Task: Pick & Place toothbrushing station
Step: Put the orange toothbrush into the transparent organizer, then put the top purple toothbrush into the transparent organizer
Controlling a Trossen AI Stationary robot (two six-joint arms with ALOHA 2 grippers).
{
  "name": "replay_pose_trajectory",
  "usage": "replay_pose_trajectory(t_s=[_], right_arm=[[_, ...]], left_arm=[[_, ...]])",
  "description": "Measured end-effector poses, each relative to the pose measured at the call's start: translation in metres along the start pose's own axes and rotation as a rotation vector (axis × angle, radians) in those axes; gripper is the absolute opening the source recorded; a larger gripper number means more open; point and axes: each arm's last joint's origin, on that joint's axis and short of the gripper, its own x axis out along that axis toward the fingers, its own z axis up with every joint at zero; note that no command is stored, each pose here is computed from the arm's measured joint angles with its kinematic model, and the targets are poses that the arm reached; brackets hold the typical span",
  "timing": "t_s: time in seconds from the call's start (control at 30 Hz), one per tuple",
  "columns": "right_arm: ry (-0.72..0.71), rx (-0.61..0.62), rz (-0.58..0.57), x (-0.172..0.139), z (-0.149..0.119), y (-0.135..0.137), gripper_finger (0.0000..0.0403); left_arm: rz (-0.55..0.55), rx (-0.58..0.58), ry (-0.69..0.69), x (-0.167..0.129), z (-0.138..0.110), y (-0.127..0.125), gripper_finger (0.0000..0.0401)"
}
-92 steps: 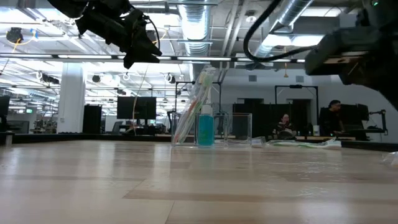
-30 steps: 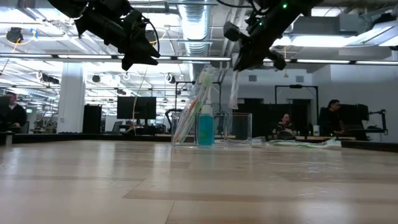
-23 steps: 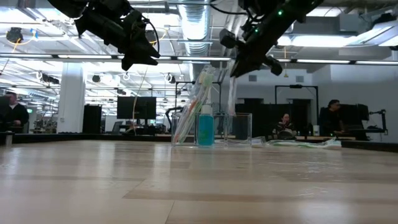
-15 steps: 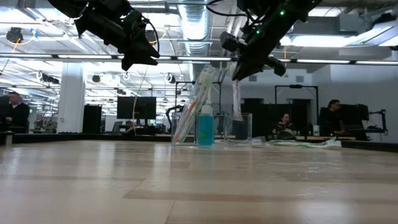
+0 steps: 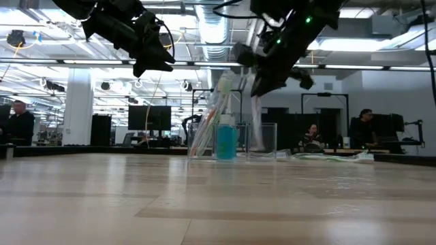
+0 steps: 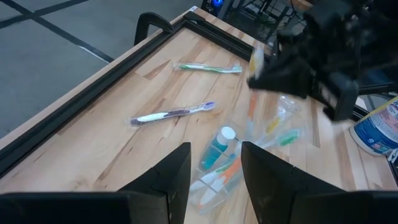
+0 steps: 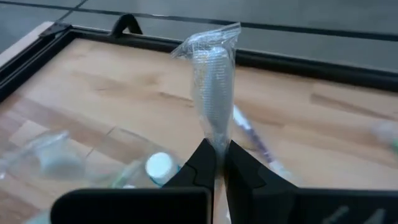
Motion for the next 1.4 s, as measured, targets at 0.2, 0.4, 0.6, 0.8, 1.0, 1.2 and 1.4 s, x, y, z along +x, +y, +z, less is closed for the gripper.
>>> replay_pose_trajectory(t_s=[0.2, 0.4, 0.6, 0.8, 1.0, 1.2, 1.4], right_arm=[[-0.019, 0.041, 0.024, 0.002, -0.025, 0.016, 0.0005], [-0.05, 0.069, 0.017, -0.004, -0.038, 0.021, 0.0005], [-0.071, 0.06, 0.013, -0.008, -0.04, 0.023, 0.0005], [-0.096, 0.042, 0.024, -0.018, -0.042, 0.025, 0.0051], [-0.113, 0.041, 0.039, -0.023, -0.036, 0.026, 0.0128], [-0.147, 0.034, 0.034, -0.027, -0.03, 0.025, 0.0165], [-0.165, 0.024, 0.028, -0.032, -0.025, 0.023, 0.0175]], left_arm=[[0.0, 0.005, 0.0, 0.0, 0.0, 0.0, 0.0136], [0.0, 0.007, 0.0, 0.0, 0.0, 0.0, 0.0136], [0.0, 0.008, 0.0, 0.0, 0.0, 0.0, 0.0136], [0.005, 0.027, -0.002, -0.001, 0.0, 0.001, 0.0136], [0.032, 0.013, -0.011, -0.003, 0.001, 0.008, 0.0136], [0.06, -0.001, -0.021, -0.007, 0.002, 0.015, 0.0136], [0.064, -0.004, -0.022, -0.007, 0.002, 0.016, 0.0136]])
